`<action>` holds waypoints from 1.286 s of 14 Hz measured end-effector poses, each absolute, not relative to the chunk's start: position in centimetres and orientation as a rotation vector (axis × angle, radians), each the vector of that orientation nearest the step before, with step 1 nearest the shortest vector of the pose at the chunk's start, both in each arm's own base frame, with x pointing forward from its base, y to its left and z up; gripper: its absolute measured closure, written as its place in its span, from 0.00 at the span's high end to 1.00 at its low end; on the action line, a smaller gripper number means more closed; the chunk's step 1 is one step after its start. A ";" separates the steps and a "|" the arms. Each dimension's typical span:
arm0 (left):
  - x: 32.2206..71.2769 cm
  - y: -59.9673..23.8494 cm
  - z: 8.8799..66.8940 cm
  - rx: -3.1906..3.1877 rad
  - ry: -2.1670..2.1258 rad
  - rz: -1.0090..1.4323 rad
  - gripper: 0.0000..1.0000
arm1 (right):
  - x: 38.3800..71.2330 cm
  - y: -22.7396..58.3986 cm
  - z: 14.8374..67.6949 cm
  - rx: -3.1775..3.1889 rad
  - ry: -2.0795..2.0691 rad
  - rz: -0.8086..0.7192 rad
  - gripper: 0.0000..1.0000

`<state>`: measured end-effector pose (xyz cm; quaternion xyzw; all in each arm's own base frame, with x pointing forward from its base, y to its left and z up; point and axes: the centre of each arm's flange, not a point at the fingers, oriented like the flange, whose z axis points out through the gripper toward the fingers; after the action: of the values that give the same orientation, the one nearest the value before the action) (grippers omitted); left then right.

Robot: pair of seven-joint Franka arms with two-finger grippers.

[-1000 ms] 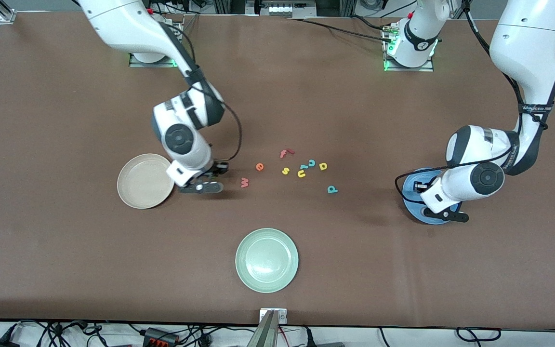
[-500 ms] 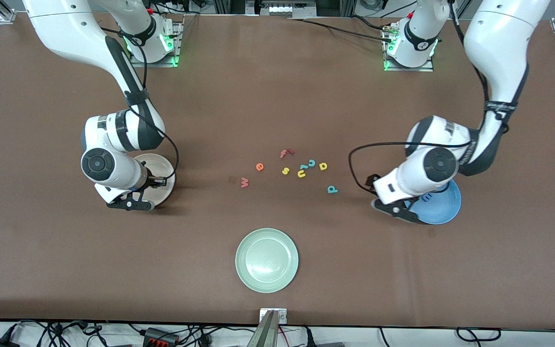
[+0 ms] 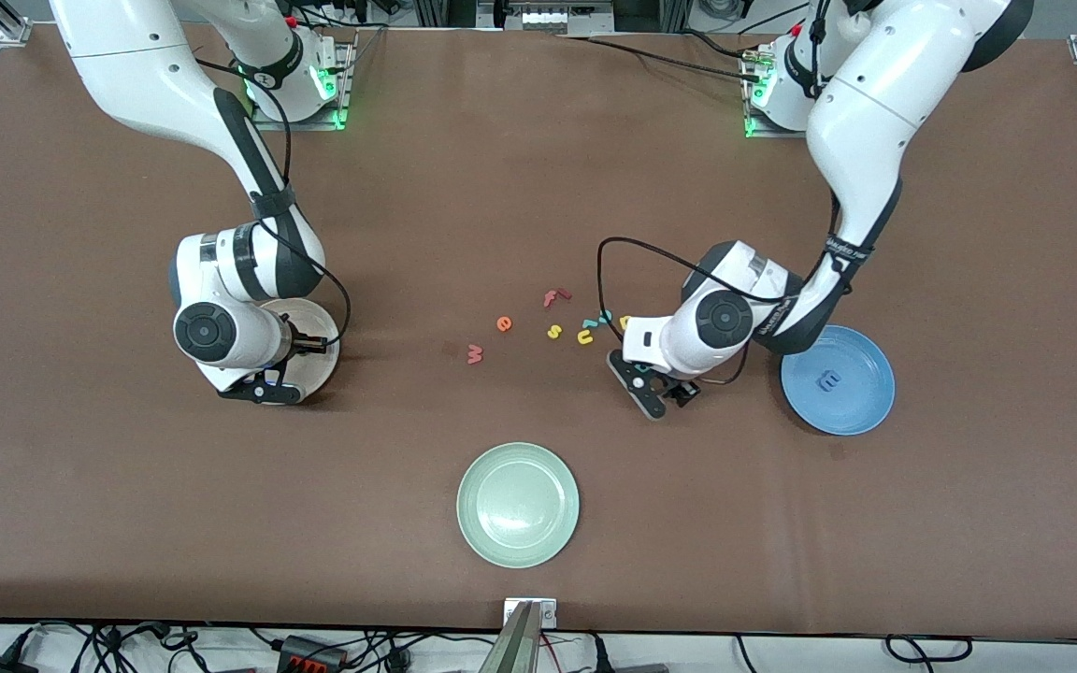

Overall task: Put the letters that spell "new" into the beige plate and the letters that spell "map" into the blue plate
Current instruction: 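Put the green n on the beige plate while the left gripper grasps p, then put the teal p on the blue plate with the left gripper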

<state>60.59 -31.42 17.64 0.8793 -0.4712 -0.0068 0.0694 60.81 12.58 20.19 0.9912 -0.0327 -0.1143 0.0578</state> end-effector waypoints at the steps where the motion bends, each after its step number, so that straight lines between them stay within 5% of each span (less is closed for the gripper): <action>1: 60.6 -31.5 17.3 2.608 -1.481 -0.004 1.00 | 61.5 13.3 21.2 3.014 -0.087 -0.313 0.69; 4: 60.8 -31.1 16.8 2.560 -1.564 0.010 0.92 | 62.8 17.4 24.9 3.044 -0.010 -0.214 0.98; 6: 60.9 -31.1 17.0 2.545 -1.596 0.020 0.69 | 62.2 21.0 25.7 3.056 0.050 -0.186 1.00; 8: 60.8 -31.2 16.9 2.539 -1.647 0.020 0.60 | 60.7 25.3 25.7 3.086 0.087 -0.183 1.00; 11: 60.5 -31.6 17.2 2.532 -1.678 0.011 0.33 | 57.4 33.2 25.9 3.157 0.036 -0.157 1.00; 18: 62.7 -26.3 22.4 2.692 -1.522 -0.129 0.31 | 53.9 40.1 21.0 3.160 -0.276 -0.074 0.88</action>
<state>62.75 -26.26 22.36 0.8695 -0.4916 -0.0415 0.0230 53.95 40.06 20.97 0.9958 -0.0871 -0.0232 -0.0158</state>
